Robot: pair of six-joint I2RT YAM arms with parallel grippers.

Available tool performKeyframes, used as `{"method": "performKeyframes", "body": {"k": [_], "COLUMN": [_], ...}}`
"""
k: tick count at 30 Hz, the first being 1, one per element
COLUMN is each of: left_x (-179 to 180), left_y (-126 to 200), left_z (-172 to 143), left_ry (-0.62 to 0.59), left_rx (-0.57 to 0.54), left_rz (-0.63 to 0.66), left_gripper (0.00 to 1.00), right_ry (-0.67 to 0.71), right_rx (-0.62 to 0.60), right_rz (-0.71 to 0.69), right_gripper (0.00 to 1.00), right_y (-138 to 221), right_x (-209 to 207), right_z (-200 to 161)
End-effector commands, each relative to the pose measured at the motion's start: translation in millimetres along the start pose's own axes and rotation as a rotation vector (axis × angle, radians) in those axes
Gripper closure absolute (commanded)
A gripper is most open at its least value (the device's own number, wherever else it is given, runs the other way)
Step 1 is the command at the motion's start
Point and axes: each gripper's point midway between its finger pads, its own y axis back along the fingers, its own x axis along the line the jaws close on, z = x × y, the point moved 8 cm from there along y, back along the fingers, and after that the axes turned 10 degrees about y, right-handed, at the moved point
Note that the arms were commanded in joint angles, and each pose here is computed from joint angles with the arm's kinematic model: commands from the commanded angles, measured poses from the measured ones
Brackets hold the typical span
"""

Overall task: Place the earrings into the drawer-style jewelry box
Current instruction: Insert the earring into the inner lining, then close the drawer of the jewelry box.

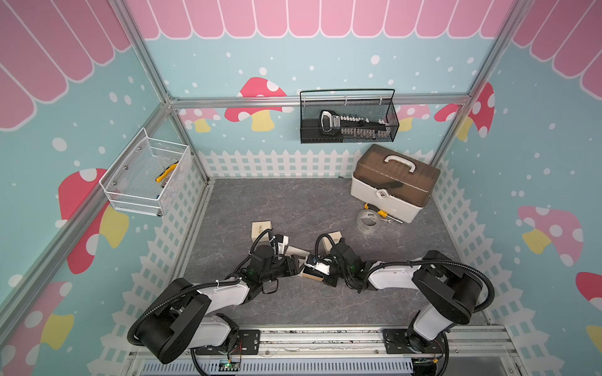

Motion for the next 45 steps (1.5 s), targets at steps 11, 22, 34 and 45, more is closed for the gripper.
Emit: {"method": "performKeyframes", "body": {"k": [11, 22, 34, 45], "left_x": [1, -6, -22, -6], "left_y": [2, 6, 12, 27], "left_z": [3, 9, 22, 42], "left_ry": [-0.014, -0.031, -0.105, -0.086], "left_rx": [-0.018, -0.034, -0.035, -0.107], "left_rz": [0.015, 0.009, 0.031, 0.208], "left_gripper": [0.37, 0.38, 0.38, 0.36], "right_ry": [0.027, 0.026, -0.109, -0.427], "right_rx": [0.005, -0.046, -0.086, 0.08], "right_rz": [0.035, -0.02, -0.127, -0.11], "right_gripper": [0.78, 0.73, 0.81, 0.91], "right_y": [-2, 11, 31, 32], "right_x": [3, -7, -20, -30], "right_z": [3, 21, 36, 37]}}
